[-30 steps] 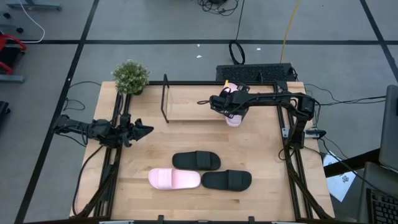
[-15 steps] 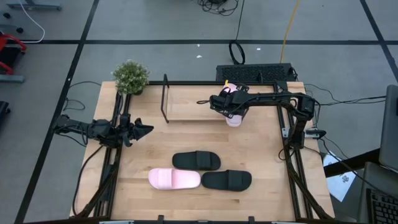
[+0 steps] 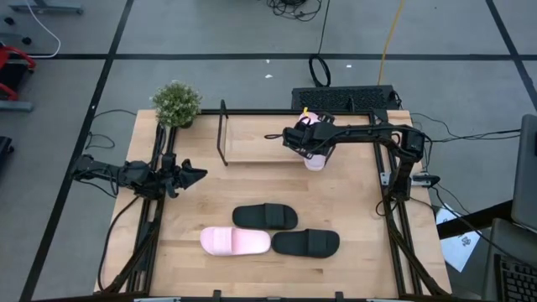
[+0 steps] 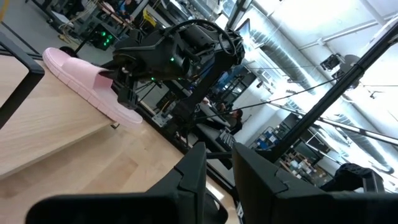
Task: Pick and place slides into the shelf
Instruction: Put the top pink slide on the shelf
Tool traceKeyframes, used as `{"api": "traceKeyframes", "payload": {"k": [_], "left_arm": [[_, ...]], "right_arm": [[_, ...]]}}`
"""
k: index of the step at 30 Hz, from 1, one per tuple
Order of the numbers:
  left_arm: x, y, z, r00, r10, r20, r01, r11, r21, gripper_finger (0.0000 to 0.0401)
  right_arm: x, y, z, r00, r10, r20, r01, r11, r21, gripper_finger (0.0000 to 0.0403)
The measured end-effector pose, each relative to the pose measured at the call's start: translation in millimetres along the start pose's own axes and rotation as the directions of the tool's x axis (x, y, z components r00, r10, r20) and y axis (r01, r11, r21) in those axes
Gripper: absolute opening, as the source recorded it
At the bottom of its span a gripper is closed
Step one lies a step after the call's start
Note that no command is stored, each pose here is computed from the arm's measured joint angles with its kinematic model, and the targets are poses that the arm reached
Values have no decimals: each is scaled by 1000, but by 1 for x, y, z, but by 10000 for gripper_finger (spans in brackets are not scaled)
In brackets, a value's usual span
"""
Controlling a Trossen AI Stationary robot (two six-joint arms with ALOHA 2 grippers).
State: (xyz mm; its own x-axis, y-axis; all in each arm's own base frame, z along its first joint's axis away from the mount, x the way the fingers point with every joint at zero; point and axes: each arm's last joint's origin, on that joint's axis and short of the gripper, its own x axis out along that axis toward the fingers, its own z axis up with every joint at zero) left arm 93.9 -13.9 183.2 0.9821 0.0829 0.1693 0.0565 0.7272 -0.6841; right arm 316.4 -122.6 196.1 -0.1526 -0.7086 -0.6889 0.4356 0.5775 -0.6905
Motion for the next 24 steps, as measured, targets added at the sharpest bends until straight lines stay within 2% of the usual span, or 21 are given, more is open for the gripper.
{"api": "traceKeyframes", "payload": {"k": [10,15,24], "left_arm": [[0,0,0,1000,0,0,0,1000,0,74],[0,0,0,1000,0,0,0,1000,0,74],[0,0,0,1000,-1,0,1,1000,-1,74]], "right_arm": [[0,0,0,1000,3,1,-3,1000,-1,136],[0,2,0,999,54,-8,-54,999,-1,153],[-5,6,-4,999,49,-20,-50,998,-40,171]]}}
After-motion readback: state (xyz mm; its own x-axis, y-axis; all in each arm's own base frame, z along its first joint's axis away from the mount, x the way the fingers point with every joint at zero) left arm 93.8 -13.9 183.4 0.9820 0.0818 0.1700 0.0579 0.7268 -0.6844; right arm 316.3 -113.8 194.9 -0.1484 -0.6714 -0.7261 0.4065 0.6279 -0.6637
